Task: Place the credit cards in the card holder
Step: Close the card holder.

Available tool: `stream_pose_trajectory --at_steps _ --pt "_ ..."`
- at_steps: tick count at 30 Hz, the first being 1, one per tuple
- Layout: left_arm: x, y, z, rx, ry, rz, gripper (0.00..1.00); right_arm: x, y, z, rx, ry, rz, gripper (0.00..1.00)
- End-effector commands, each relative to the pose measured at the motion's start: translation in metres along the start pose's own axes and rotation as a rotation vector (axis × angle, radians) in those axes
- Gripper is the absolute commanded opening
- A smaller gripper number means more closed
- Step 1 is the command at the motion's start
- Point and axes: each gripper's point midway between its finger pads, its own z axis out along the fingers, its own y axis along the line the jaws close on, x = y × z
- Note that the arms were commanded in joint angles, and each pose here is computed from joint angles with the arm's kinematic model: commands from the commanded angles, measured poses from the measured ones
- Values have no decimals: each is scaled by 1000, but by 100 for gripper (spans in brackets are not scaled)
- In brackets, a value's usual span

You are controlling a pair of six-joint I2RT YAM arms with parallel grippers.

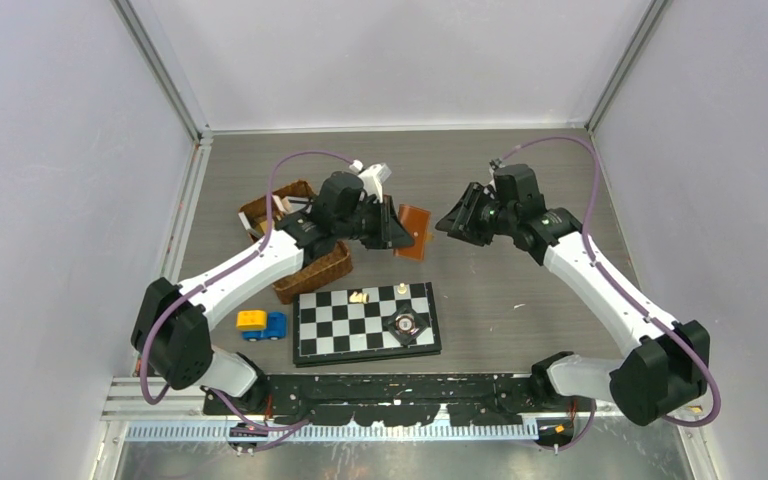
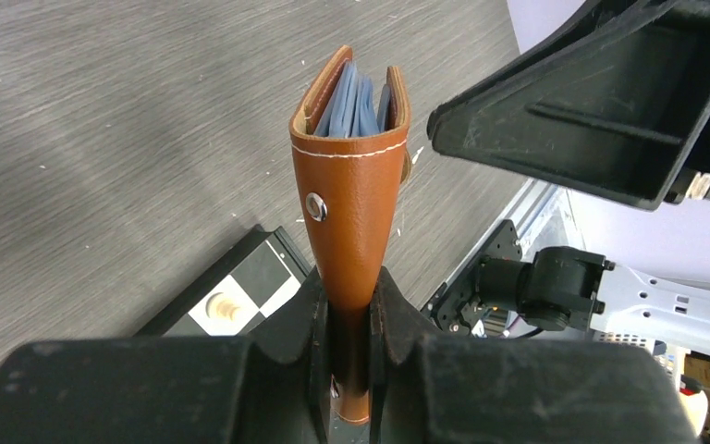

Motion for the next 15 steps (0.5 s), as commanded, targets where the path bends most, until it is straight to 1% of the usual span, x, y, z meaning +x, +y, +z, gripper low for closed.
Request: stream_pose_trajectory --at_steps 1,9,13,15 --pt "-24 -17 -6 24 -65 54 0 -7 7 -4 57 -37 -66 41" --pt "-23 -18 -5 24 -61 56 0 -1 14 7 53 -14 -85 41" --pt "-23 -18 -5 22 -57 57 0 1 16 8 46 -12 -88 35" --pt "-22 -18 -5 22 -54 56 0 0 16 8 46 -14 -88 30"
